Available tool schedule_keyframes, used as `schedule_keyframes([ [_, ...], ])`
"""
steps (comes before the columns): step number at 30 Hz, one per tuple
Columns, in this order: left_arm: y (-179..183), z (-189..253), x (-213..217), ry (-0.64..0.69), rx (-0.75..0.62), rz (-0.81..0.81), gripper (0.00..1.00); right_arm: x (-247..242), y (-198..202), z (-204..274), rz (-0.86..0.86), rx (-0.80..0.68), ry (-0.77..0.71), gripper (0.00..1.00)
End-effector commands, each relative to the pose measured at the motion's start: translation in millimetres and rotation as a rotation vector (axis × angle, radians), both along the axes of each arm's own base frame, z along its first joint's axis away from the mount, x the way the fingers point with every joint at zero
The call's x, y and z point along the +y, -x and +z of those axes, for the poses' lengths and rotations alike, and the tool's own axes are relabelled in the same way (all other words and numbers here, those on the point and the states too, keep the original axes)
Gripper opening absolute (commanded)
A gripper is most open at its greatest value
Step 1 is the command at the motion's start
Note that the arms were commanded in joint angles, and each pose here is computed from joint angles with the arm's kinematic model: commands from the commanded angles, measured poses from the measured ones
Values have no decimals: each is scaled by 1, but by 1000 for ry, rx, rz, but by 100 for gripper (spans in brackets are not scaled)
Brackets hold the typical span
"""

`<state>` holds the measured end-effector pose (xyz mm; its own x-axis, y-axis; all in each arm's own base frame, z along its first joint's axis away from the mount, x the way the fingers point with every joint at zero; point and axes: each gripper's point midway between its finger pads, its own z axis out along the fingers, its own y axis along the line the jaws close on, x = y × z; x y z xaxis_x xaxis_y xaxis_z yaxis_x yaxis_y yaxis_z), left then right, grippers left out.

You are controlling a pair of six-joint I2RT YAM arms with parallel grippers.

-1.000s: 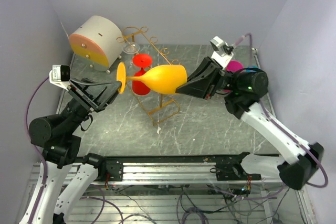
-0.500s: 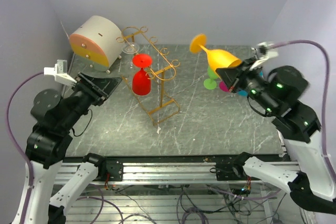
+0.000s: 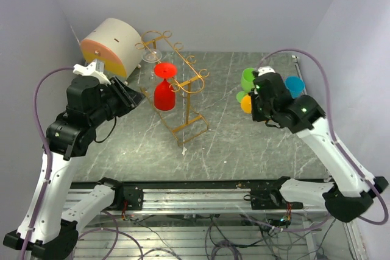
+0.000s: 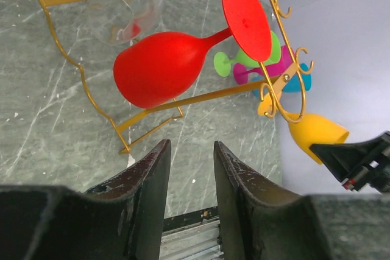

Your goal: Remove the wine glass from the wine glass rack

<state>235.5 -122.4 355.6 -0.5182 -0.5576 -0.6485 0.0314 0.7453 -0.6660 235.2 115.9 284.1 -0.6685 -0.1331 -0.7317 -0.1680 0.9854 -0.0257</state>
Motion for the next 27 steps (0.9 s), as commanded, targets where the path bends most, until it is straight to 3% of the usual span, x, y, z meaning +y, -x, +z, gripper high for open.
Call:
schedule_keyframes([
  [1, 2, 0, 4, -42, -15, -3, 44, 3, -8, -42, 38, 118, 88, 0],
  [11, 8, -4, 5, -37, -11, -4, 44, -12, -63, -89, -21, 231, -51, 0],
  [27, 7, -22, -2, -11, 23, -27, 43, -8, -75, -126, -22, 394, -14, 0],
])
